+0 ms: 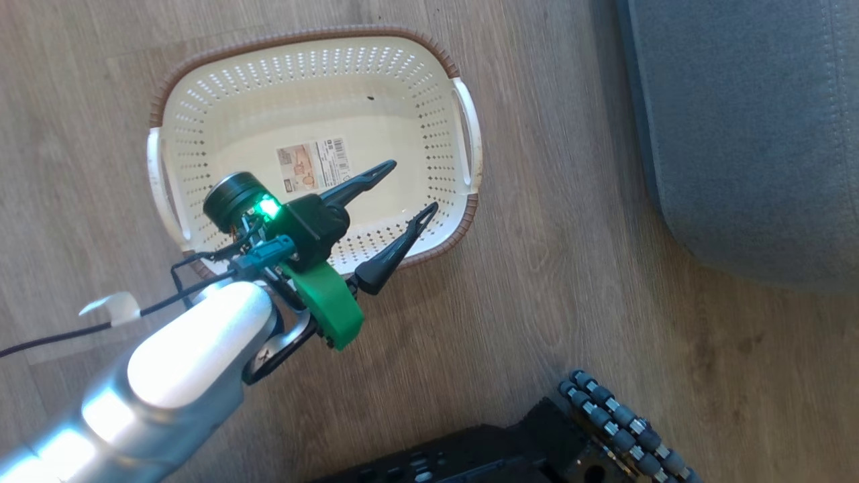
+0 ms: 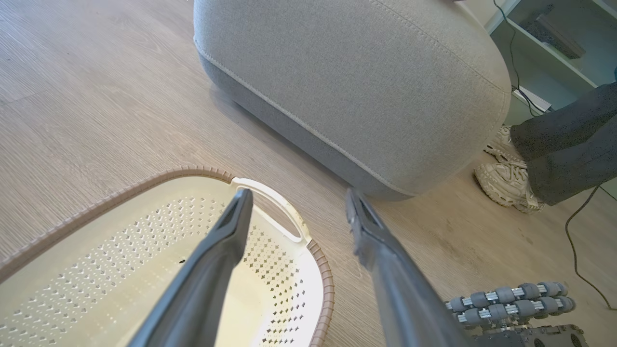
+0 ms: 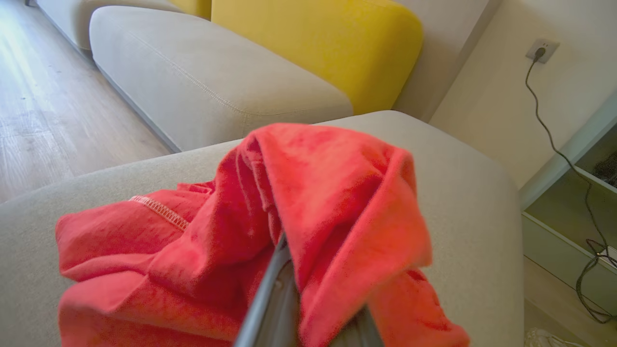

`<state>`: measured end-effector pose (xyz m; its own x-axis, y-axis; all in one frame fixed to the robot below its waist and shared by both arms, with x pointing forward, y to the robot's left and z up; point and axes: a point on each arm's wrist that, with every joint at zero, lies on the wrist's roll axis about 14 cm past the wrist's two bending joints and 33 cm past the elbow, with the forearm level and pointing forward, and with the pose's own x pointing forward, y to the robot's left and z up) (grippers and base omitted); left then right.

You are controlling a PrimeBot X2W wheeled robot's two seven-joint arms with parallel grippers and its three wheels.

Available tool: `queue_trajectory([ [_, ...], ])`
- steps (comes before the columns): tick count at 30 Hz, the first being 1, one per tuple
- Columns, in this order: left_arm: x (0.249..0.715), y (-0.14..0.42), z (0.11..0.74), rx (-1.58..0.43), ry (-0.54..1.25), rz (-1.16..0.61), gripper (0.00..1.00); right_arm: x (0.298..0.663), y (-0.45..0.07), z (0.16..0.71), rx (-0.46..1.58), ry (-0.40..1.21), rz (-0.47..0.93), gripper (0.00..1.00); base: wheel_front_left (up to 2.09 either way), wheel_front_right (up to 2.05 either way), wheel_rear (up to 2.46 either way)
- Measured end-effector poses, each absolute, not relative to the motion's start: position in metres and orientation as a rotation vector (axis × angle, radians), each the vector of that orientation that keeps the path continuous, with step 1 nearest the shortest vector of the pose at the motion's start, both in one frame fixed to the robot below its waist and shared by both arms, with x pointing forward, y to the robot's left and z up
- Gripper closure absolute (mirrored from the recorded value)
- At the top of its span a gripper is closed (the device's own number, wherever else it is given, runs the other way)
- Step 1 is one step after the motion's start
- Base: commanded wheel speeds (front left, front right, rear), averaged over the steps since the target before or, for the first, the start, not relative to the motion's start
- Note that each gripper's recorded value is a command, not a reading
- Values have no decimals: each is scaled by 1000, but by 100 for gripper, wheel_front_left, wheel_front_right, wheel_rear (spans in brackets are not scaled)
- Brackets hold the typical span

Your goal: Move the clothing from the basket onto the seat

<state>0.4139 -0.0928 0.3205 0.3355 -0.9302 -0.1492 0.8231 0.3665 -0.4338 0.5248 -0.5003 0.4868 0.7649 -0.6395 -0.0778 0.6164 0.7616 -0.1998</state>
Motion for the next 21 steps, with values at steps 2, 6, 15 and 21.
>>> queue_trajectory([
  [2,415,-91,323,-300,397,-1156,0,524,-492,471,-147,180,-661,0,0,0,0],
  [6,418,-94,333,-306,377,-1142,0,522,-471,445,-143,247,-582,0,0,0,0],
  [15,422,-92,357,-299,339,-1100,0,496,-444,437,-134,231,-477,0,0,0,0],
  [21,421,-87,378,-310,310,-1056,0,468,-424,437,-124,211,-429,0,0,0,0],
])
